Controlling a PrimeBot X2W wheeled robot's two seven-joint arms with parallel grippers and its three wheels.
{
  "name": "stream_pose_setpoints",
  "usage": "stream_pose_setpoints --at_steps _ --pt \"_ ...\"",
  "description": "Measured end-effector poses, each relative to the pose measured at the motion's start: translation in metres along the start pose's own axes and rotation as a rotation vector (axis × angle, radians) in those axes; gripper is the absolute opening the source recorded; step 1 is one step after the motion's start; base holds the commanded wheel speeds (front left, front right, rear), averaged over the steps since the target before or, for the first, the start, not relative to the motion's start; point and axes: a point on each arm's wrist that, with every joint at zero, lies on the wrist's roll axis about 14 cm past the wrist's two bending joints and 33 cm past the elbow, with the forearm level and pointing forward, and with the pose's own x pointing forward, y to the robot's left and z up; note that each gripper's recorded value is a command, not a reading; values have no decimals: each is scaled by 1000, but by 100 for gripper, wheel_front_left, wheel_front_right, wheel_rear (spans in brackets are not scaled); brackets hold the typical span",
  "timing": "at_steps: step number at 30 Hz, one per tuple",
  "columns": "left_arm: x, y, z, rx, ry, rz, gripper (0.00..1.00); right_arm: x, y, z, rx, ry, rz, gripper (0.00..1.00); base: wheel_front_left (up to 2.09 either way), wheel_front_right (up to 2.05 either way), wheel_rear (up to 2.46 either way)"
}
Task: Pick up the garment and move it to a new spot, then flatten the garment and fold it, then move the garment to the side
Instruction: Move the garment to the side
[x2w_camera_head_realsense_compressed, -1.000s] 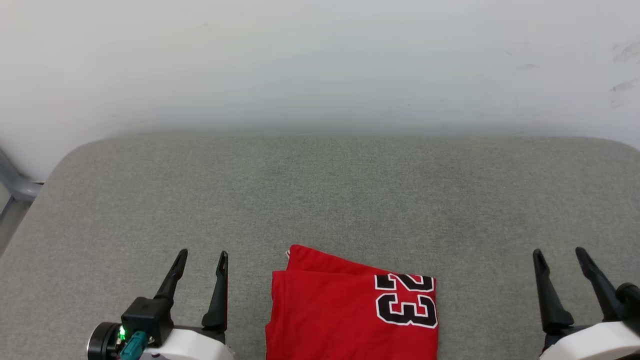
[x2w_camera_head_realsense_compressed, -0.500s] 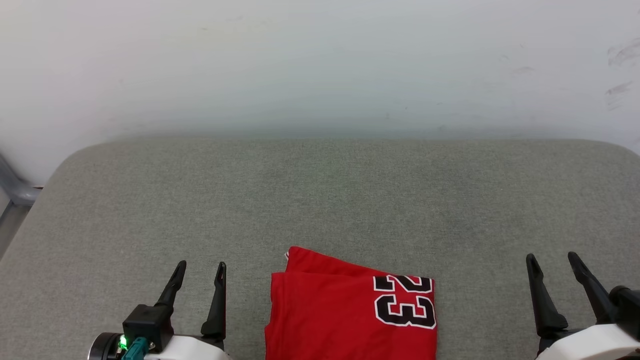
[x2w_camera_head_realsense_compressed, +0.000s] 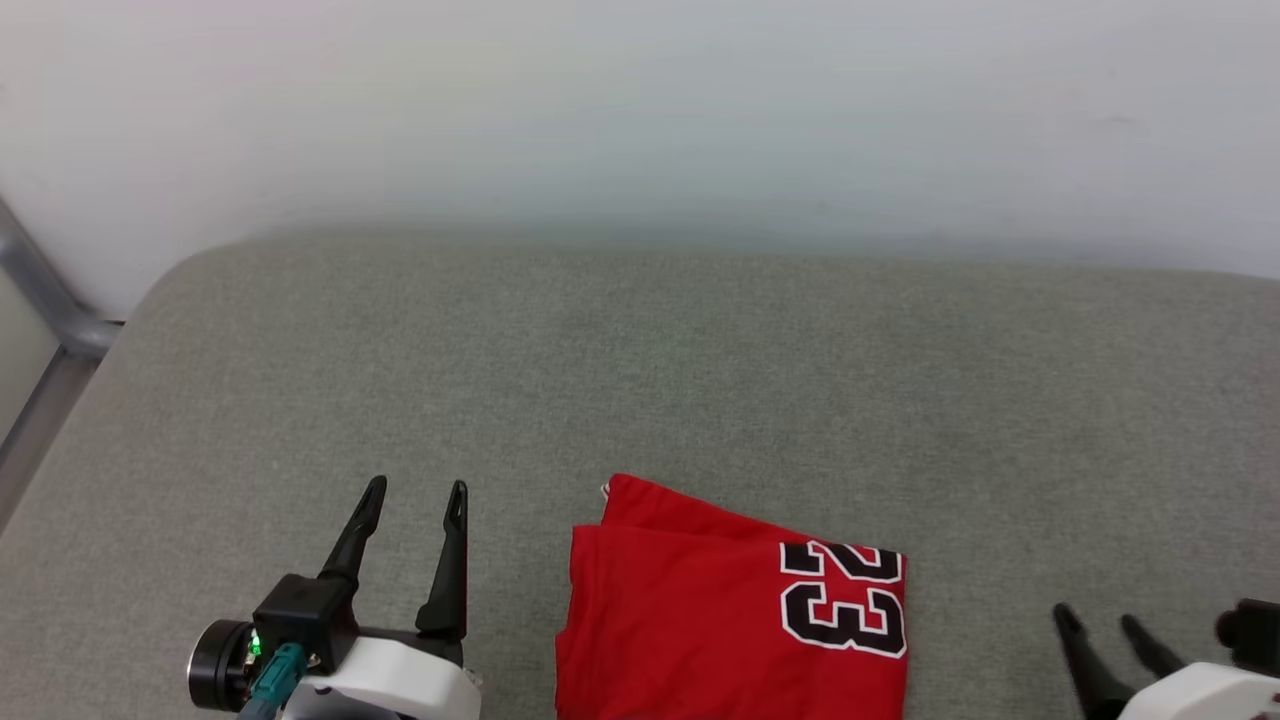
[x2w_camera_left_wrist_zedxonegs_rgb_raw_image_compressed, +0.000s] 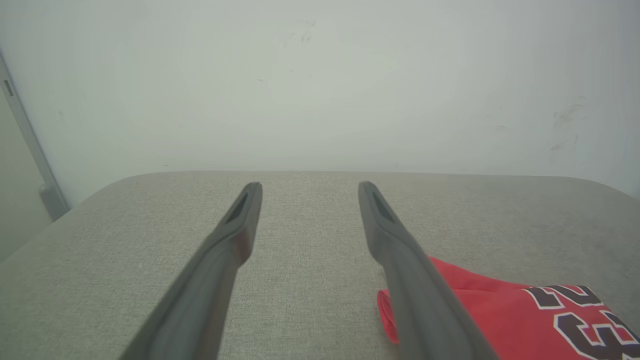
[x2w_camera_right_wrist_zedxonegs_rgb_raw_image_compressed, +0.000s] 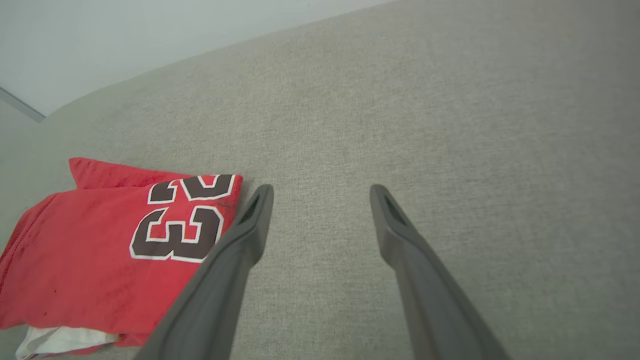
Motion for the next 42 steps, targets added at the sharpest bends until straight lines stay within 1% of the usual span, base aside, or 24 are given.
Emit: stream_pose_setpoints --at_steps 4,5,6,10,13,16,19,22,23,24,25,26,30,35,38,42 --pt "6 2 -2 -1 1 5 100 16 16 -28 44 152 62 100 0 0 0" --pt "6 2 -2 -1 1 5 100 16 16 -28 44 152 62 100 0 0 0" --pt "10 4 -4 -5 8 10 100 25 28 -39 55 214 104 100 0 0 0" --pt "14 9 -12 -6 27 26 100 39 59 -62 96 331 204 100 0 0 0" --pt "16 14 -17 1 40 39 100 43 77 -84 121 443 262 100 0 0 0" --pt "16 20 -20 7 53 57 100 42 83 -108 117 562 288 100 0 0 0" --pt "14 26 -24 14 64 70 100 44 85 -118 124 609 296 100 0 0 0" --pt "15 27 -26 17 69 69 100 49 88 -121 134 617 305 100 0 0 0" --pt "16 27 -26 18 69 68 100 50 90 -122 146 619 312 78 0 0 0" --pt "17 27 -26 20 68 66 100 52 92 -121 146 616 315 78 0 0 0" --pt "18 26 -25 17 66 63 100 52 93 -122 152 619 318 28 0 0 0" --pt "19 25 -25 14 64 62 100 52 94 -123 157 623 322 0 0 0 0" --pt "19 23 -23 12 58 56 100 52 99 -119 152 609 342 0 0 0 0" --pt "16 20 -19 21 45 45 100 49 96 -107 100 567 350 0 0 0 0" --pt "14 13 -19 23 45 24 100 46 83 -100 58 540 321 0 0 0 0" --pt "16 -2 -16 18 31 -24 100 39 50 -88 -2 504 243 0 0 0 0"
